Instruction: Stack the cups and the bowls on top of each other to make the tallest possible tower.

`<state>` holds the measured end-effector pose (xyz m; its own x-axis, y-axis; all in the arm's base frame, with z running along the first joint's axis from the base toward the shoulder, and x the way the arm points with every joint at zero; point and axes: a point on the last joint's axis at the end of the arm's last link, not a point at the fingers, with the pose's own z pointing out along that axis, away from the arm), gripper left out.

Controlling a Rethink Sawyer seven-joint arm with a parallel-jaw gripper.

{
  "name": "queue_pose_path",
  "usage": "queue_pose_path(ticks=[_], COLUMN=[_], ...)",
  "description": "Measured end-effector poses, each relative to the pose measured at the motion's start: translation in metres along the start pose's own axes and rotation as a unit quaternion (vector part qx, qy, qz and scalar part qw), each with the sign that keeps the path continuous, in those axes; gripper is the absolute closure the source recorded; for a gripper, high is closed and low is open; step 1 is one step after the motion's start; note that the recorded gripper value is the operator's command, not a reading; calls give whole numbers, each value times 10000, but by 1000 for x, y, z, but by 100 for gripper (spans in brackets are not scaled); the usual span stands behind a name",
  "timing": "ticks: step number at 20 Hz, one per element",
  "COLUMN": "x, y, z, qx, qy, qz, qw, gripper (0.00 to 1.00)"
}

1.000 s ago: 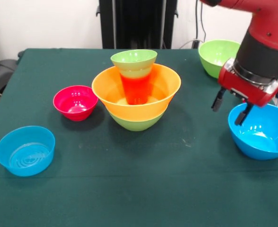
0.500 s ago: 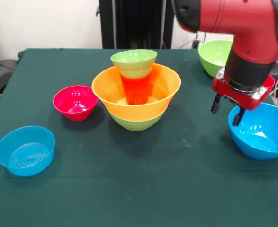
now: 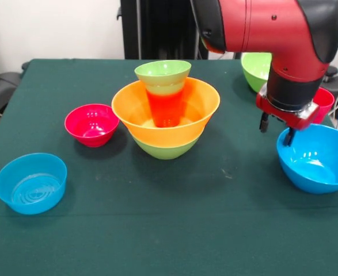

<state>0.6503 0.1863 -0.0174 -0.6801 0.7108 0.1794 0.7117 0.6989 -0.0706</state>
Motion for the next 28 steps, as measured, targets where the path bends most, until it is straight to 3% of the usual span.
queue_pose_path(ticks=[8,15,18,28], x=[14,23,26,40], y=[-3,1,2,10], z=[17,32,37,36], qx=[-138,-349,-417,-456], qy=[128,-188,-420,-589], qz=[-188,-534,-736,-993], qw=[9996,9978,9955,9923], gripper=[0,0,0,0])
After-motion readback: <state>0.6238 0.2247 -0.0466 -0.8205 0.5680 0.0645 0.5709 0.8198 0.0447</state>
